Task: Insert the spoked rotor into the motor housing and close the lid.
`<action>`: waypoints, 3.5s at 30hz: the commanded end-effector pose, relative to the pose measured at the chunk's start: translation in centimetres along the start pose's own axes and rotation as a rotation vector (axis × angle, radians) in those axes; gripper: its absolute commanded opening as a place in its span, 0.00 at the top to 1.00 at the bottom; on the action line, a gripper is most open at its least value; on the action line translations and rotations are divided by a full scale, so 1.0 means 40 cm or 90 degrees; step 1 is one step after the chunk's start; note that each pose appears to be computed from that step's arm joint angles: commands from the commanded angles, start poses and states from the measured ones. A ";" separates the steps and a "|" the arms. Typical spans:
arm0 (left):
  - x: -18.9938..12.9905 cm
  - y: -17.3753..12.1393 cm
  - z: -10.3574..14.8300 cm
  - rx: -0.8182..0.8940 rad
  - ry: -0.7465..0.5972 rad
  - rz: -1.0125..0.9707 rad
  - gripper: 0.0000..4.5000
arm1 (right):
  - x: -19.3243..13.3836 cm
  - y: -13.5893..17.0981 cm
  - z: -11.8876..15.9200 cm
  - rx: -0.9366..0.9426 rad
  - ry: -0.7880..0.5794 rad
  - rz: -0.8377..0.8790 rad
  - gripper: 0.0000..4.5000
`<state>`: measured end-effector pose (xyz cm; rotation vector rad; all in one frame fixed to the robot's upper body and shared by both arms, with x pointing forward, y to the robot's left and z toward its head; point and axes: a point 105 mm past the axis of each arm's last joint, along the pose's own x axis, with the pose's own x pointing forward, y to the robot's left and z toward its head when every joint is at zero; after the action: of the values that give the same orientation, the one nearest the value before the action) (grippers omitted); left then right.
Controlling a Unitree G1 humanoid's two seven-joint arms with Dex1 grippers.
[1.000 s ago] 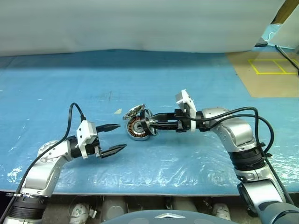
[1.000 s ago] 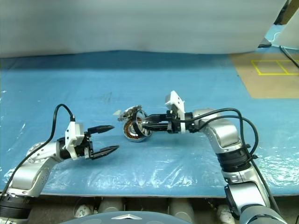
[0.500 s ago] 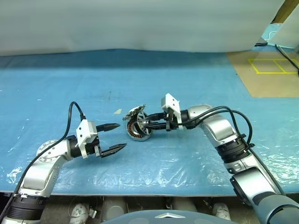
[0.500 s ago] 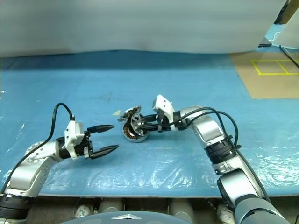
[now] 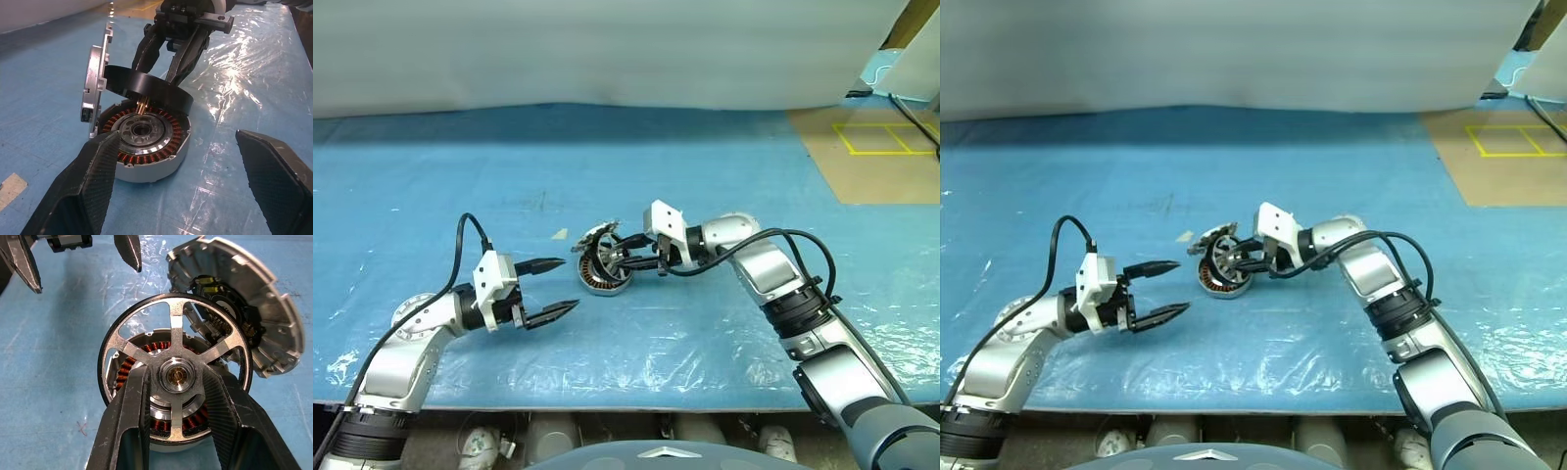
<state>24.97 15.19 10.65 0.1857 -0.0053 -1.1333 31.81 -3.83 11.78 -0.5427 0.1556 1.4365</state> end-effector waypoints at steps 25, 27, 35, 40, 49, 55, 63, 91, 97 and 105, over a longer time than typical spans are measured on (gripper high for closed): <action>0.011 -0.004 0.031 0.027 -0.013 -0.005 0.12 | 0.003 -0.009 0.056 -0.059 -0.013 0.046 0.01; 0.013 -0.005 0.034 0.026 -0.013 -0.004 0.12 | -0.003 -0.012 0.080 -0.020 -0.052 0.046 0.01; 0.008 0.001 0.036 0.021 -0.012 0.004 0.12 | 0.006 0.024 0.019 0.117 -0.067 0.057 0.53; -0.009 0.011 0.022 0.018 -0.004 0.009 0.12 | 0.016 -0.010 0.009 0.143 -0.085 -0.018 0.95; -0.005 0.015 0.018 0.022 -0.002 0.001 0.12 | 0.046 -0.005 0.003 0.158 -0.096 -0.034 0.99; -0.002 0.018 0.023 0.023 -0.006 0.004 0.12 | 0.063 -0.010 -0.019 0.145 -0.075 -0.049 0.99; -0.002 0.021 0.019 0.029 -0.004 0.010 0.12 | 0.085 0.007 -0.072 0.119 -0.013 -0.039 0.99; -0.077 0.244 0.067 0.010 -0.056 0.190 0.12 | -0.045 0.006 0.125 0.171 -0.209 -0.020 0.99; 0.026 0.273 0.088 -0.029 -0.090 0.157 0.12 | -0.124 0.015 0.032 0.212 -0.138 -0.122 0.99; 0.190 0.261 0.100 -0.011 -0.100 0.034 0.12 | -0.142 0.096 0.005 0.246 -0.116 -0.121 0.99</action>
<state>37.00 12.35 14.96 0.0401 -0.1175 -1.0679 27.84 -8.93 11.90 -0.0880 0.2766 1.1984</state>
